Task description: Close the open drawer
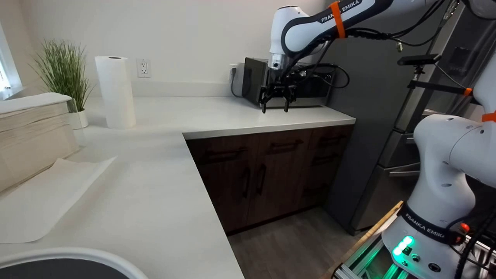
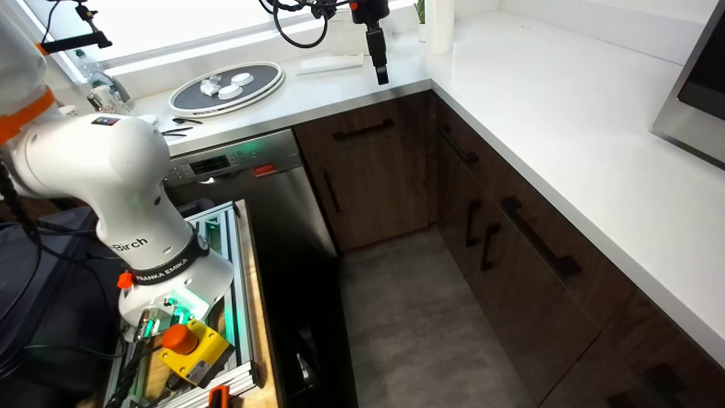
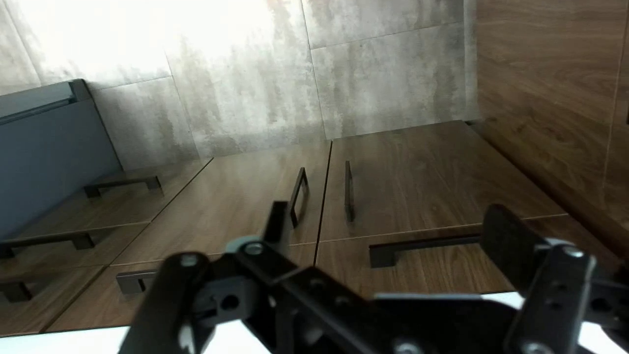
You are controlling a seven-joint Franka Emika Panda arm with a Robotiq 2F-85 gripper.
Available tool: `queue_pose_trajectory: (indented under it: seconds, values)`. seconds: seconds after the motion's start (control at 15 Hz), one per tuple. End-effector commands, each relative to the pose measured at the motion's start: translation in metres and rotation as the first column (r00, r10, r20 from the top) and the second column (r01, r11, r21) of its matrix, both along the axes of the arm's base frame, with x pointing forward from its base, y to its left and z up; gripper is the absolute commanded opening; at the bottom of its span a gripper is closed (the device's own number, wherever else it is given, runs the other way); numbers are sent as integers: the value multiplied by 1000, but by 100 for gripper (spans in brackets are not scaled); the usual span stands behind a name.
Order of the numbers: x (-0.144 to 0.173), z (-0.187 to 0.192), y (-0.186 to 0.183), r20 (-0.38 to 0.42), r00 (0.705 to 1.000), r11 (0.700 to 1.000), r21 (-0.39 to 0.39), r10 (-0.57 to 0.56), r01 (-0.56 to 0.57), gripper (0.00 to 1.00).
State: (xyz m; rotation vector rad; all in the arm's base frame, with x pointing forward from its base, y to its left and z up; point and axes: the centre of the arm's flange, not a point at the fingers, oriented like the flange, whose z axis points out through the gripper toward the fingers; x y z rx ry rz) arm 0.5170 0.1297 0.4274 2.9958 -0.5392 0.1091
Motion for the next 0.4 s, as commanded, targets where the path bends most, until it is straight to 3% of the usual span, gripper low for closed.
queue_pose_trajectory:
  seconds: [0.0,0.33]
  values:
    - [-1,2,-1,2,1000,1000,6,-1,1,100]
    - [-5,-3,2,-8,1000,1000,3,1,-1,100]
